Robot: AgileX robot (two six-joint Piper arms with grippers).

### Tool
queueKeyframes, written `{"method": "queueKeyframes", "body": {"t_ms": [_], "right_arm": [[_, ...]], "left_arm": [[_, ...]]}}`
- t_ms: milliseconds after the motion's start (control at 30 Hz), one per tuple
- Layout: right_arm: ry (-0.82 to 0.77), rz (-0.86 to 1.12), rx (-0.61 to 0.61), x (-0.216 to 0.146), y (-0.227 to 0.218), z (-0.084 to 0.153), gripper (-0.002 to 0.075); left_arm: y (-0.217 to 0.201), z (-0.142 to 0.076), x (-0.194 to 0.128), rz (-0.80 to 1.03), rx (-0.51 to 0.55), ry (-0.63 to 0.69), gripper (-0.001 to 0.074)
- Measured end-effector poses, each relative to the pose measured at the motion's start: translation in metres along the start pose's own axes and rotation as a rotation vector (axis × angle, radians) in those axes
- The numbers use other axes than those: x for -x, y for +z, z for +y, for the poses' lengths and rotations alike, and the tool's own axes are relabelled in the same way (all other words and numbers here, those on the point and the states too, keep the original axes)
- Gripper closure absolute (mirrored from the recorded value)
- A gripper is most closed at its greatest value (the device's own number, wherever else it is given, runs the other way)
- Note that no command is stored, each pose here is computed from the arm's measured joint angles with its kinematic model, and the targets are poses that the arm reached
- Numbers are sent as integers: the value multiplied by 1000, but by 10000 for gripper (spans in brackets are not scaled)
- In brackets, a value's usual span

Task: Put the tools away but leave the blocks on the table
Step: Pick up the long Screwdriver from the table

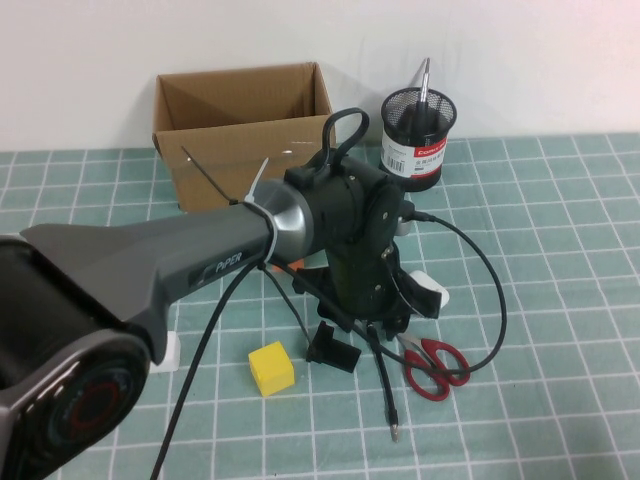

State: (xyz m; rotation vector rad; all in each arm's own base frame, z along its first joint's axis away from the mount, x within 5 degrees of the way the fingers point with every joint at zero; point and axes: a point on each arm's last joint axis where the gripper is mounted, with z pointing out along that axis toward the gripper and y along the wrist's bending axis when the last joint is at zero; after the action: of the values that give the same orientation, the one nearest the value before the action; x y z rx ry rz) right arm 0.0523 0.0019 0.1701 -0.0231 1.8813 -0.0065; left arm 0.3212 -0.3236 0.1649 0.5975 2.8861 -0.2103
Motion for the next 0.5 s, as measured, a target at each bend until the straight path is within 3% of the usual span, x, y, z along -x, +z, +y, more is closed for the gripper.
{"method": "queueKeyframes", "body": {"t_ms": [233,500], "right_arm": [[0,0,0,0,0,0,734],[0,0,0,0,0,0,733]], "left_arm": [[3,2,3,6,6,-4,379],[3,3,-1,56,29,-1,433]]}}
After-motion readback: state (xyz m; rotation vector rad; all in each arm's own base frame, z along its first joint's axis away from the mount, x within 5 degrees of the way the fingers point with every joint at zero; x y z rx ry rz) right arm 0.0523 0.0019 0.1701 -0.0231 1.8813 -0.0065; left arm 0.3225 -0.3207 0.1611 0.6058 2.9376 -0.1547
